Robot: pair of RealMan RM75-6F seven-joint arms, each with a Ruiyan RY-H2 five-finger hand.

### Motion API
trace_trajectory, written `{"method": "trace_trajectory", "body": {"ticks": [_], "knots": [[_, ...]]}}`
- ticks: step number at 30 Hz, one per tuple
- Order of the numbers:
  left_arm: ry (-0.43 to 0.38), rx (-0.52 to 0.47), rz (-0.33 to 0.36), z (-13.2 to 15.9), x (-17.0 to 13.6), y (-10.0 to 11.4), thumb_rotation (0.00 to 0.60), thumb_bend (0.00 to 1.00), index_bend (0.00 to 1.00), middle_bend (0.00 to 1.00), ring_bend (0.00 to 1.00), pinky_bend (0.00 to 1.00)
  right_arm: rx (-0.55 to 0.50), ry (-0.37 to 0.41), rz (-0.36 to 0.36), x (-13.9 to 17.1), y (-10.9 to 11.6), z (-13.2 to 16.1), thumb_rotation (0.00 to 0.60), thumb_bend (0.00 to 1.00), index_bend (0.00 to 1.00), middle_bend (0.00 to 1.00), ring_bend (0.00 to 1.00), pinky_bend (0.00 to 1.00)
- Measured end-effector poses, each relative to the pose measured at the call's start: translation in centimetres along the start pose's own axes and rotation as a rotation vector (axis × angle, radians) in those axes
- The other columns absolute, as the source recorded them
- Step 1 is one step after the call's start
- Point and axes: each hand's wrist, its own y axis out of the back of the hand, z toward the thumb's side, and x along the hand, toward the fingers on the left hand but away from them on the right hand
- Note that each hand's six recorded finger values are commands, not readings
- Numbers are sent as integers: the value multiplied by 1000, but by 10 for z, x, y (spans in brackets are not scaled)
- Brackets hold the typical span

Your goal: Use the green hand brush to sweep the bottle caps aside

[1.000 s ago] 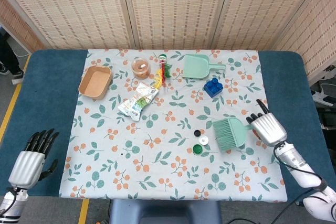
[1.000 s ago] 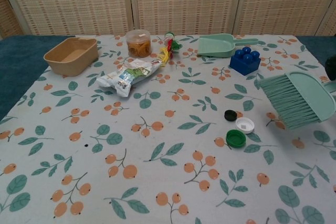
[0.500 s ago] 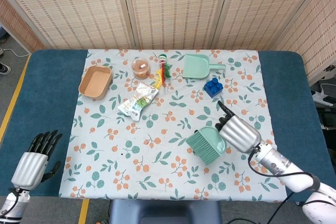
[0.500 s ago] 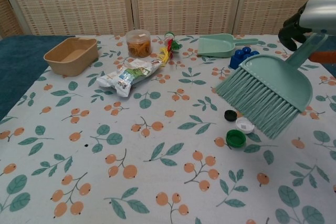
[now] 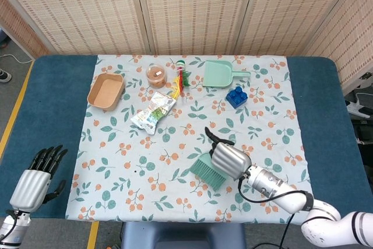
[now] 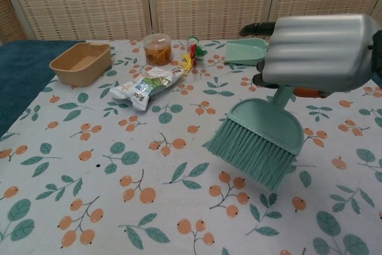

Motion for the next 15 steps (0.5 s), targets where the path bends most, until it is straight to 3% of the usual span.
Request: {"method": "trace_trajectory", "body": {"ticks": [15], "knots": [[-8, 2, -5, 2, 0, -2, 600, 388, 0, 0, 0, 71, 145, -5, 75, -11, -30, 13, 600, 505, 999, 857, 622, 77]]}}
